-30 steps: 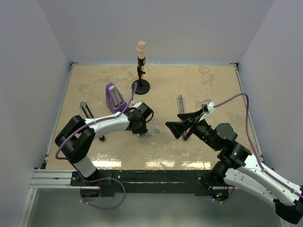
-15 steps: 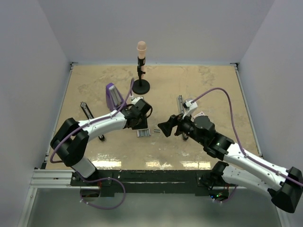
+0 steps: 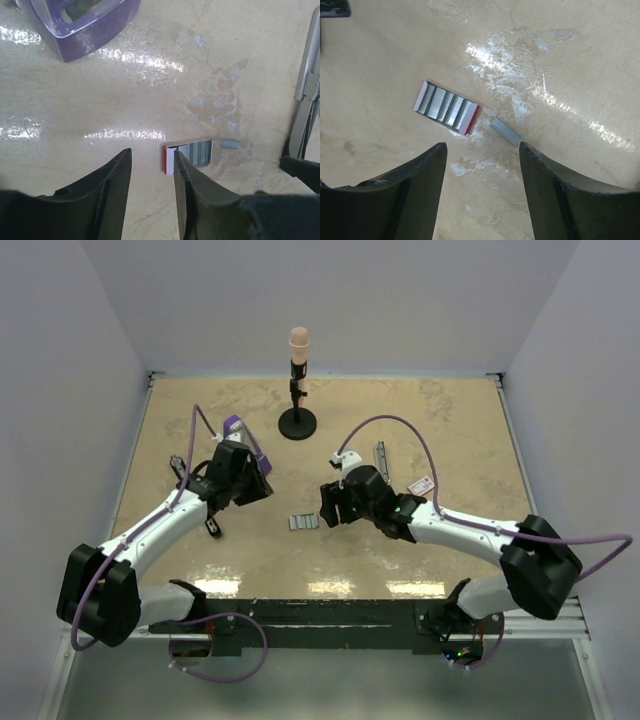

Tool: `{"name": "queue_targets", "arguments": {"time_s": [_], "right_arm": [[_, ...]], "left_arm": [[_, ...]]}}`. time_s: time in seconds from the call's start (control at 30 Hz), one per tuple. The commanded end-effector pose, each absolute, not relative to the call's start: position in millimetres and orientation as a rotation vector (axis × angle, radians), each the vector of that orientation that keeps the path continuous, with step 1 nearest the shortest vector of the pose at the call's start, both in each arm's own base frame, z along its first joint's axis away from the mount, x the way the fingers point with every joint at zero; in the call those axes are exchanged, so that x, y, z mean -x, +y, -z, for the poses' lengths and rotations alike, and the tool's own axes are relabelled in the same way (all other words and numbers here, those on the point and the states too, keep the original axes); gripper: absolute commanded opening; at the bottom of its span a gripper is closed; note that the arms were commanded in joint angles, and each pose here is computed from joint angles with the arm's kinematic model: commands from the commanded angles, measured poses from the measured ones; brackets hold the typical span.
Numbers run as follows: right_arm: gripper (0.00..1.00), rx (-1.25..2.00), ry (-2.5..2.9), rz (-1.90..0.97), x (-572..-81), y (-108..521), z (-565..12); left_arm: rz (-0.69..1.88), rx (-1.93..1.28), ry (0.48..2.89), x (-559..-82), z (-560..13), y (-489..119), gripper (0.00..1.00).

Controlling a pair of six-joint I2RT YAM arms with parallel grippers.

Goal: Unload the staples from the stapler

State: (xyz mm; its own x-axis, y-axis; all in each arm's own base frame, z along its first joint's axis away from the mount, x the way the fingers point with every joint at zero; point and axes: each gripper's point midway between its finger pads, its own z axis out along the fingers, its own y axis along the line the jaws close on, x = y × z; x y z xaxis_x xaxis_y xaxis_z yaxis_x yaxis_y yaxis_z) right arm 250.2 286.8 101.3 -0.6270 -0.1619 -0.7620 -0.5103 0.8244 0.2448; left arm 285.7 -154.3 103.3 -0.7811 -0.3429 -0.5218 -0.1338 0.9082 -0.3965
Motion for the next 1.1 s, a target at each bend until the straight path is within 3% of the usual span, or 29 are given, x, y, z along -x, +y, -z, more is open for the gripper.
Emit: {"name": "queue_targets", "arguments": {"time_s": [0.0,0.23,1.07], "right_arm": [[0.62,0.575,2.23,-0.515,-266,290,-95],[0.52,0.663,2.272,-0.481,-276,292,-66],[0.45,0.803,2.369,-0.566,-259,305,-35]], "left_arm": [[0.6,0.252,2.469,-277,-99,-167,0.44],[0.665,0.228,2.496,-268,-81,-174,0.47],[0.691,0.212,2.48,-267,-86,-176,0.47]]}}
